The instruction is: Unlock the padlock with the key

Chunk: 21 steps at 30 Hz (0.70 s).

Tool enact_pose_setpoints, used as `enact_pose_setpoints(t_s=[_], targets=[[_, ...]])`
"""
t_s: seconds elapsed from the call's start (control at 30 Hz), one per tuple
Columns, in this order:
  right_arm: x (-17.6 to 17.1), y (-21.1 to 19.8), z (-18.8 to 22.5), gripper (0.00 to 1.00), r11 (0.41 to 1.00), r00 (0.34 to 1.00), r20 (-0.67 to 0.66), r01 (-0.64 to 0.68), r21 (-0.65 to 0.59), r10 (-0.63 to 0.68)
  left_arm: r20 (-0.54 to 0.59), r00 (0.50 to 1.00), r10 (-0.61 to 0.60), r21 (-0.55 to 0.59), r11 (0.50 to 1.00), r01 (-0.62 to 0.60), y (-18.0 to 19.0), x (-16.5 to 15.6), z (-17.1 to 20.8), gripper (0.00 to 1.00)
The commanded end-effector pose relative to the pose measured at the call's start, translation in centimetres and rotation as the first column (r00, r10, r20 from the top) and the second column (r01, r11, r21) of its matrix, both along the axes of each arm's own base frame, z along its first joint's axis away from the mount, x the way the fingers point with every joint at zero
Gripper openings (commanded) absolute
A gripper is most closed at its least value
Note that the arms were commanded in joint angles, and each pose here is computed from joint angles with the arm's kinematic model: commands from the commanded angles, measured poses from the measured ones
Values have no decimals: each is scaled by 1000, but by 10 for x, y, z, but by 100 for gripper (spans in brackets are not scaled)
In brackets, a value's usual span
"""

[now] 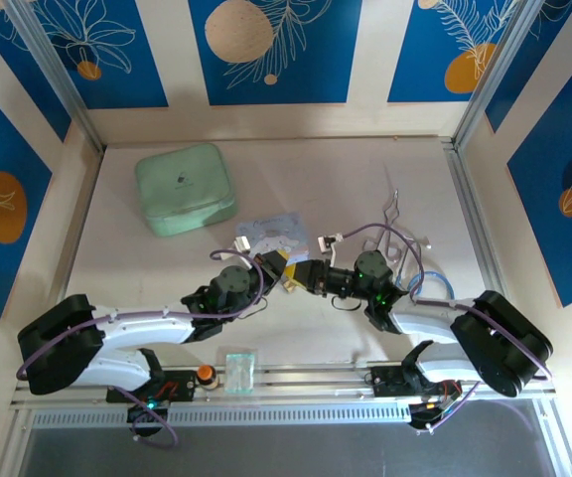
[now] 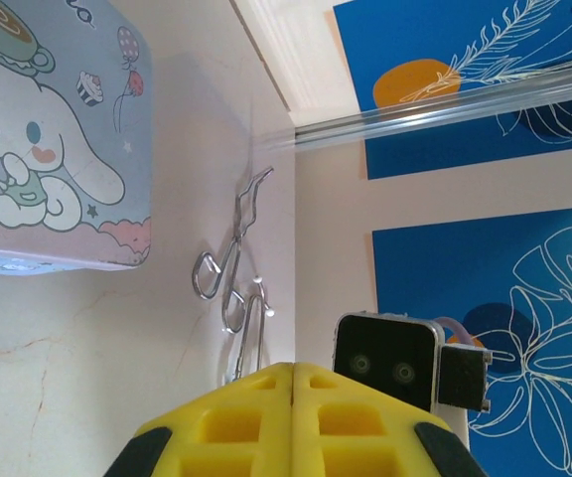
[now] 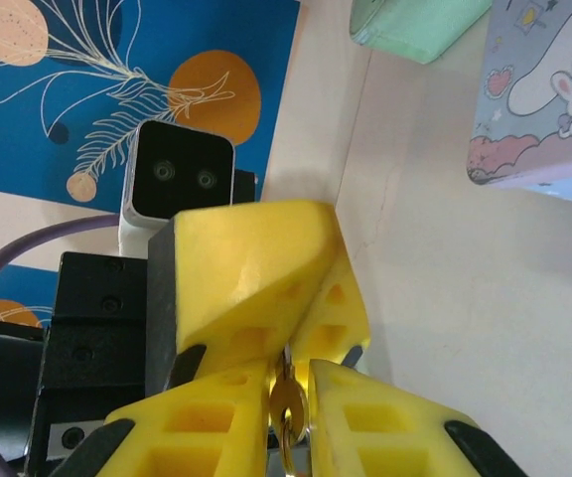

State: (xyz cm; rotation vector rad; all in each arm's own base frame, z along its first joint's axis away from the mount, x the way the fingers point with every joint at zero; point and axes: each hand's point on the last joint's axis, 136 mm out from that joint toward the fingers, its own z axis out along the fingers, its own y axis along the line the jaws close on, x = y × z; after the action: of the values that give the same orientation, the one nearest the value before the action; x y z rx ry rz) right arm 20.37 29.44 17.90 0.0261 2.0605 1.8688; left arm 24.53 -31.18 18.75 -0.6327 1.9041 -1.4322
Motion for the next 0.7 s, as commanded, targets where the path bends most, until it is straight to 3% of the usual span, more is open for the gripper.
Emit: enact_pose_setpoints(t_s=[0.0, 0.17, 0.67], targets=[[-7, 4, 3, 20, 999, 1000, 7, -29, 14, 29, 33, 999, 14, -60, 998, -12, -1, 2, 21, 0], [-6, 2, 0, 19, 1000, 1000, 3, -21, 9, 21, 27, 999, 16, -64, 998, -15, -1, 2, 19, 0], [-2, -18, -5, 2, 999, 999, -14, 44, -4, -44, -2, 999, 34, -51, 998, -34, 1, 3, 9, 0]])
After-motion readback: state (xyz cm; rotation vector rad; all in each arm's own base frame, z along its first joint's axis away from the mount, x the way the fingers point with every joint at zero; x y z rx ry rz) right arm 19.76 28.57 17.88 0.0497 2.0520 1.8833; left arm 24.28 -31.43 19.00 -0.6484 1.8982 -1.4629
